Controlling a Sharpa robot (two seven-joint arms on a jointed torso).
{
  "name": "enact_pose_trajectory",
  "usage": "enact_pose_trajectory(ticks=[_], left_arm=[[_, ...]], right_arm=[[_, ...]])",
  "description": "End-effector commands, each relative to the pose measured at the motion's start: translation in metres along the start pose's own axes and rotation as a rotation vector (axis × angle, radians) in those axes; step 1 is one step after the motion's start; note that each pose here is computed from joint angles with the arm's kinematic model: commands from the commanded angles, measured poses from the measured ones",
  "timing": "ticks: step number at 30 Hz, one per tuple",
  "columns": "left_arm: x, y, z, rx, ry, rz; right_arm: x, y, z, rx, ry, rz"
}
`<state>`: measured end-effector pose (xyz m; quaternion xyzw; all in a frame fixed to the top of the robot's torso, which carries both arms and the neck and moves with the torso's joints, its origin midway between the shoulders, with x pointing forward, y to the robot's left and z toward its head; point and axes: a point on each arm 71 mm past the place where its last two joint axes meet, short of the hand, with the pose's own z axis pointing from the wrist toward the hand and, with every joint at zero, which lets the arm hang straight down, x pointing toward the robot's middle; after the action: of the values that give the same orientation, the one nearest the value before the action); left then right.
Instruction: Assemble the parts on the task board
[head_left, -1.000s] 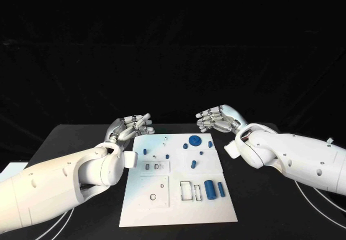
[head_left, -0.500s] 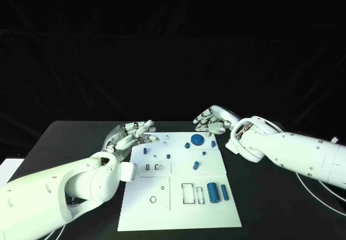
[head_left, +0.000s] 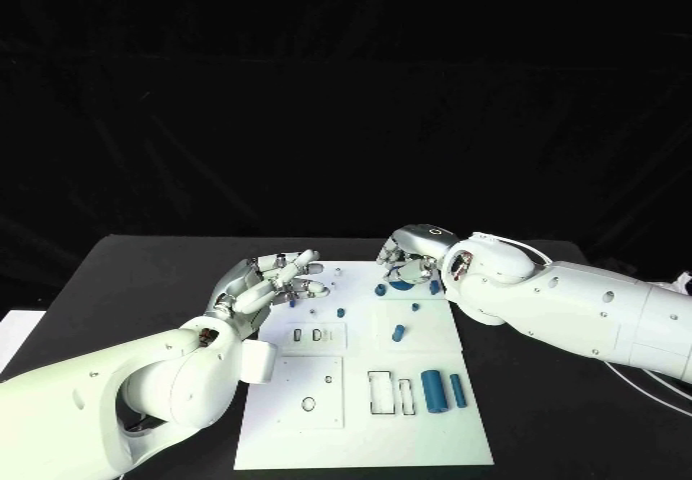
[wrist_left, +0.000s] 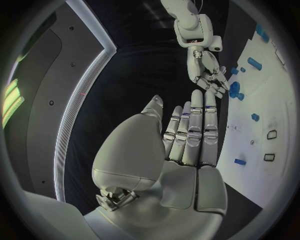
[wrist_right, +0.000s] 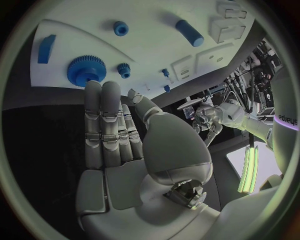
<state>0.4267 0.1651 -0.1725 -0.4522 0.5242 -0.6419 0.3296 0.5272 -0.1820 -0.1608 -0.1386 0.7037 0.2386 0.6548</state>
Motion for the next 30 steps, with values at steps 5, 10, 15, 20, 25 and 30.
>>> enact_pose_trajectory(ticks=[5, 10, 15, 20, 25, 30], left_arm=[[0.0031, -0.0028, -0.0017, 0.001, 0.027, -0.016], [0.0009, -0.004, -0.002, 0.003, 0.022, -0.014], [-0.0014, -0.0044, -0.0016, 0.004, 0.013, -0.009], [-0.0034, -0.0041, -0.0005, 0.004, 0.007, -0.006], [-0.0052, -0.004, -0.0003, 0.003, 0.001, -0.005], [-0.0055, -0.0038, -0.0002, 0.001, 0.0, -0.005]], right_arm=[[0.005, 0.002, 0.0, 0.013, 0.08, -0.117], [0.006, 0.005, -0.003, 0.008, 0.102, -0.127], [0.007, 0.01, -0.004, -0.001, 0.112, -0.129], [0.006, 0.011, -0.005, 0.003, 0.112, -0.134], [0.006, 0.011, -0.004, 0.007, 0.11, -0.137], [0.007, 0.012, -0.001, 0.011, 0.109, -0.14]])
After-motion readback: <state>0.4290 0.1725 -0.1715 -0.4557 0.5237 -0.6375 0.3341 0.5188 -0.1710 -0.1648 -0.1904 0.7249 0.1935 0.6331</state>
